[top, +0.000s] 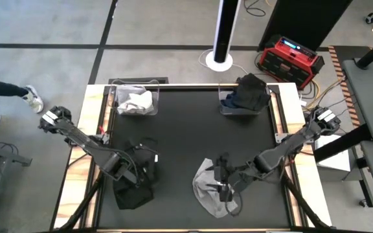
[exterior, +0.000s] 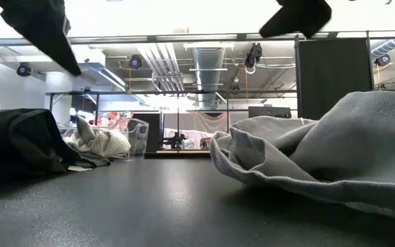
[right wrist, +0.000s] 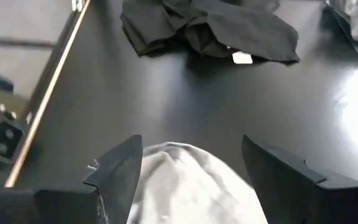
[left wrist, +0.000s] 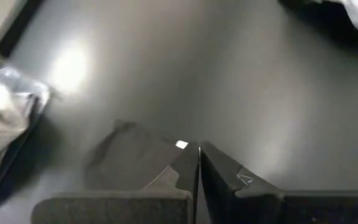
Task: Sort towels by color in basket
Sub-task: Put the gray towel into the left transparent bin
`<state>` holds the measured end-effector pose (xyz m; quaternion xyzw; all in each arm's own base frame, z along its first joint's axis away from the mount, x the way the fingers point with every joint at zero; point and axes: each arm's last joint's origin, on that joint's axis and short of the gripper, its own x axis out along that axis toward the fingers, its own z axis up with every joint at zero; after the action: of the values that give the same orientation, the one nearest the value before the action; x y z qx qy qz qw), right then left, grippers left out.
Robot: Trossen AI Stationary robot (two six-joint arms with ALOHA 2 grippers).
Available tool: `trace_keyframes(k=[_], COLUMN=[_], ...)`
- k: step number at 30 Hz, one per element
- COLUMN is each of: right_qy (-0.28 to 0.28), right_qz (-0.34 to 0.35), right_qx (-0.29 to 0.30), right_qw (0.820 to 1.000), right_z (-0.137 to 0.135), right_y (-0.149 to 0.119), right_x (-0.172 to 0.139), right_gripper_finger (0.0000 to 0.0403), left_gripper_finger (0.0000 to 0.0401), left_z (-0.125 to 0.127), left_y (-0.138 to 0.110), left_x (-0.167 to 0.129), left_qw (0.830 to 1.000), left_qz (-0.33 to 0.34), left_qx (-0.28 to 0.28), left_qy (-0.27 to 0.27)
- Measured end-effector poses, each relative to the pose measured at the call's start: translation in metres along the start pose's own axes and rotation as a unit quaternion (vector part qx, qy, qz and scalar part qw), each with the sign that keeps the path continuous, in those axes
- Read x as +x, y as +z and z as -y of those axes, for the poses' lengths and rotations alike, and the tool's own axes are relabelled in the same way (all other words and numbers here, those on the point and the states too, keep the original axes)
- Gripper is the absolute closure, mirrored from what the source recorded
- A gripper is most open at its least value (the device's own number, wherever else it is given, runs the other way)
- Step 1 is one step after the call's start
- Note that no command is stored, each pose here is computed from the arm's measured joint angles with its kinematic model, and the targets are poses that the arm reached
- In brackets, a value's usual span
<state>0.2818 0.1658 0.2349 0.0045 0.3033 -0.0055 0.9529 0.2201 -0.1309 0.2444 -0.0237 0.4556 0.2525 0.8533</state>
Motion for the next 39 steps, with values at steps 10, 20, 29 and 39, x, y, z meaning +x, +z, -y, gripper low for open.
trace_keyframes(k=[10, 20, 29, 39], right_qy=[0.031, 0.052, 0.031, 0.090], right_qz=[-0.046, -0.174, -0.193, -0.221], right_qx=[-0.029, -0.045, -0.032, -0.016], right_qw=[0.998, 0.982, 0.980, 0.971], right_z=[0.038, 0.031, 0.047, 0.045], right_y=[0.031, -0.005, -0.012, -0.018], right_x=[0.023, 0.068, 0.088, 0.093], right_gripper_finger=[0.0137, 0.0119, 0.0135, 0.0175], left_gripper_finger=[0.0401, 0.0401, 0.0401, 0.0401], left_z=[-0.023, -0.019, -0.012, -0.007], left_y=[0.007, 0.007, 0.007, 0.006], left_x=[-0.020, -0.015, -0.009, -0.004], left_qw=[0.993, 0.989, 0.985, 0.985], left_qz=[0.100, 0.125, 0.144, 0.141], left_qx=[-0.053, -0.023, -0.021, -0.015], left_qy=[0.043, 0.075, 0.090, 0.096])
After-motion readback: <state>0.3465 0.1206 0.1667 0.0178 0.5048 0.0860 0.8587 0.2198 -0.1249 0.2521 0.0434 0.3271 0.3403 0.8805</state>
